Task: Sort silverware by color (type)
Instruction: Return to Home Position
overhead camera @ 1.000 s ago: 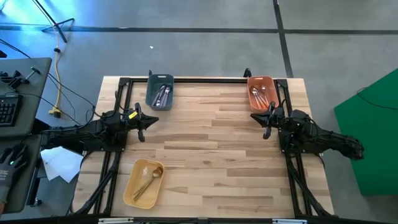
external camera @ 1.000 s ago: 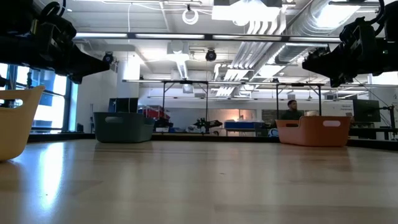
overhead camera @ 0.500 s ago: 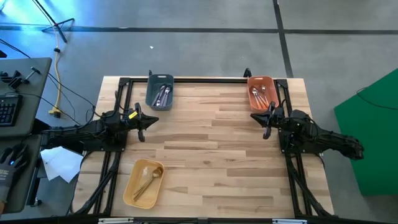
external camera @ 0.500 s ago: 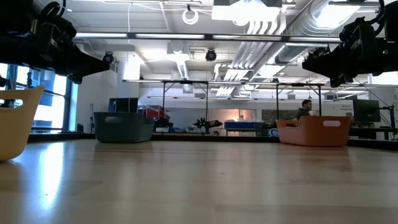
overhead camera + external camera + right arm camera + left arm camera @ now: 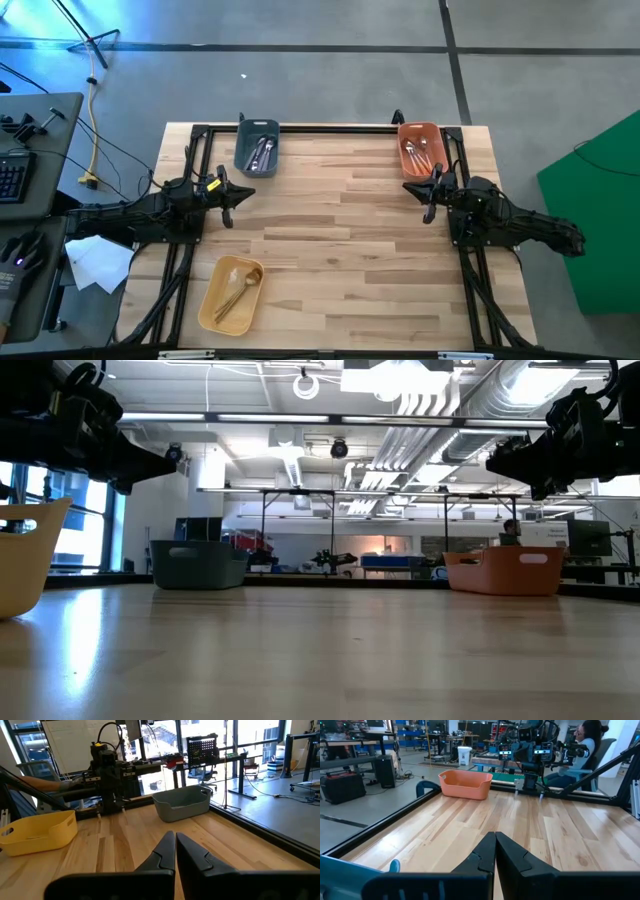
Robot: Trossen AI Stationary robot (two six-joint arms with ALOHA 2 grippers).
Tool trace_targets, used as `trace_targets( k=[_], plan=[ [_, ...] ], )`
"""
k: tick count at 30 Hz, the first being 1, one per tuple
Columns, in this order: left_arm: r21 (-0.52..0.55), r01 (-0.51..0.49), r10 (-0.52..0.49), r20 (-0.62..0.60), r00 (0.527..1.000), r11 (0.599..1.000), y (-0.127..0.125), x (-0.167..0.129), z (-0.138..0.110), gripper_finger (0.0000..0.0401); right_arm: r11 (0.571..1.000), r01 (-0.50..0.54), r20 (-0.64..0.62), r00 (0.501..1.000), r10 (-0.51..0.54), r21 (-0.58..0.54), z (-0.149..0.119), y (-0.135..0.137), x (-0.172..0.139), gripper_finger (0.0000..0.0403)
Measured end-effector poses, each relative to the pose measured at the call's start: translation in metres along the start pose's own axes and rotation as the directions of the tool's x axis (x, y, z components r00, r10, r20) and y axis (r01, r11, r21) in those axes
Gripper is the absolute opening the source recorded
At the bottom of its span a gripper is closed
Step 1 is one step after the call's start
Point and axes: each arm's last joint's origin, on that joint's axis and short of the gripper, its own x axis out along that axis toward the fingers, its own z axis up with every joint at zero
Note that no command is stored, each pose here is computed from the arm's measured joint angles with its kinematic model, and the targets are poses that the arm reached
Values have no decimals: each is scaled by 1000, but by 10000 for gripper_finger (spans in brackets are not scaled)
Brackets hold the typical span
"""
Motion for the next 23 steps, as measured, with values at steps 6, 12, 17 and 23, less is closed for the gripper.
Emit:
trace_targets(
  k=[6,12,17,23],
  plan=[
    [0,0,0,0,1000,1000,0,0,0,3,1000,0,0,1000,0,0,0,0,0,0],
    [-1,0,0,0,1000,1000,0,0,0,3,1000,0,0,1000,0,0,0,0,0,0],
    [0,0,0,0,1000,1000,0,0,0,3,1000,0,0,1000,0,0,0,0,0,0],
    [-1,0,0,0,1000,1000,0,0,0,3,1000,0,0,1000,0,0,0,0,0,0]
  ],
)
